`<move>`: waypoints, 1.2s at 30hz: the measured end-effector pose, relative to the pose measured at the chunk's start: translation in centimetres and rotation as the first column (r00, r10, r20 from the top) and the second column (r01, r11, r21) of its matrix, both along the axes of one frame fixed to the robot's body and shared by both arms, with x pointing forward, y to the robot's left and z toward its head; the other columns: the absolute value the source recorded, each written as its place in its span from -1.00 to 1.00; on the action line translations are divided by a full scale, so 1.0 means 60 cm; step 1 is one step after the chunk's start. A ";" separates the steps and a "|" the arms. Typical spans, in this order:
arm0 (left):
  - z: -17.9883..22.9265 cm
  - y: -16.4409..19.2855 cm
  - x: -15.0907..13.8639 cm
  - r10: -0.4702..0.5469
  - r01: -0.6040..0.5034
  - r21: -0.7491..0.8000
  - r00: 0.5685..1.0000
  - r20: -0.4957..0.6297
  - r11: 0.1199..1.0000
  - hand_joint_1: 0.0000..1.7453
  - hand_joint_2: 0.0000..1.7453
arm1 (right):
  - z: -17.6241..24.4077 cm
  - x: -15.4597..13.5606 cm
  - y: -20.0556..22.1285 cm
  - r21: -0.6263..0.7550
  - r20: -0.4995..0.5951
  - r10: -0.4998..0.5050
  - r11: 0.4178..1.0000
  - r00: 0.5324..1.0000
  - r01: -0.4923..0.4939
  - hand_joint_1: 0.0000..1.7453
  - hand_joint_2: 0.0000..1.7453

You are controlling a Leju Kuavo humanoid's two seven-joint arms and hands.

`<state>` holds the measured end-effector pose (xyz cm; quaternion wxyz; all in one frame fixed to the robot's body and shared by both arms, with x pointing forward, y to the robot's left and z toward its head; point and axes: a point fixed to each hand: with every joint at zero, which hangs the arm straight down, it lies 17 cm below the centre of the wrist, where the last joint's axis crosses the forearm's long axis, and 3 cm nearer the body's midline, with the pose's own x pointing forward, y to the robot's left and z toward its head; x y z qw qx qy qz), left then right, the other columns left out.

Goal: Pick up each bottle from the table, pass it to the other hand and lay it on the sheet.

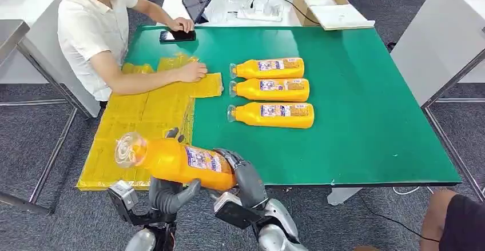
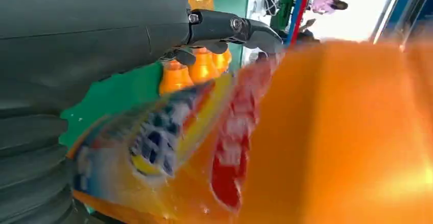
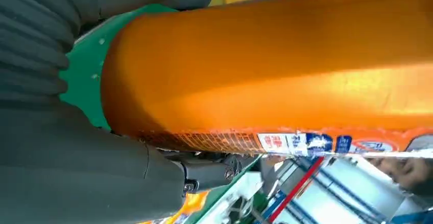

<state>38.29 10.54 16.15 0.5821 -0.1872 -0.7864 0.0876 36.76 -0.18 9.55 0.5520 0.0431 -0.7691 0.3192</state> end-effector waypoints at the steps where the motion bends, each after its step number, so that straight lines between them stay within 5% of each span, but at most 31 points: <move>1: 0.005 -0.004 0.001 -0.011 0.011 -0.009 1.000 0.007 1.000 -1.00 1.00 | 0.001 -0.005 0.008 0.003 0.003 0.017 1.000 1.000 -0.017 1.00 1.00; 11: 0.021 -0.037 -0.010 -0.149 0.151 -0.099 0.989 0.024 0.984 -1.00 1.00 | -0.004 -0.005 0.028 0.046 -0.042 0.049 0.998 0.998 -0.047 1.00 1.00; 12: 0.019 -0.037 -0.008 -0.140 0.141 -0.078 0.990 0.020 0.987 0.56 1.00 | -0.005 -0.004 0.028 0.041 -0.041 0.049 0.998 0.998 -0.047 1.00 1.00; 13: 0.015 -0.038 -0.006 -0.131 0.132 -0.054 0.991 0.014 0.990 0.98 1.00 | -0.006 -0.003 0.030 0.034 -0.038 0.048 0.998 0.998 -0.047 1.00 1.00; 15: 0.007 -0.039 -0.003 -0.127 0.126 -0.036 0.992 -0.005 0.991 1.00 1.00 | -0.009 -0.002 0.030 0.016 -0.030 0.044 0.999 0.999 -0.044 0.84 1.00; 16: 0.003 -0.040 -0.002 -0.126 0.125 -0.034 0.992 -0.012 0.991 1.00 1.00 | -0.011 -0.002 0.031 0.008 -0.027 0.043 0.999 0.999 -0.043 0.30 1.00; 17: 0.000 -0.040 -0.001 -0.126 0.126 -0.038 0.992 -0.019 0.991 1.00 1.00 | -0.013 -0.002 0.031 0.001 -0.028 0.042 0.999 0.999 -0.042 -1.00 1.00; 30: -0.011 -0.029 0.008 -0.117 0.115 -0.058 0.992 -0.044 0.992 1.00 1.00 | -0.043 -0.016 0.040 -0.046 -0.046 0.052 0.998 0.998 -0.054 -1.00 1.00; 31: -0.012 -0.029 0.008 -0.117 0.114 -0.058 0.992 -0.044 0.992 1.00 1.00 | -0.044 -0.016 0.040 -0.047 -0.047 0.052 0.997 0.998 -0.054 -1.00 -1.00; 36: -0.014 -0.024 0.010 -0.127 0.120 -0.104 0.990 -0.062 0.987 1.00 1.00 | -0.046 -0.019 0.041 -0.032 -0.053 0.054 0.998 0.997 -0.056 -1.00 -1.00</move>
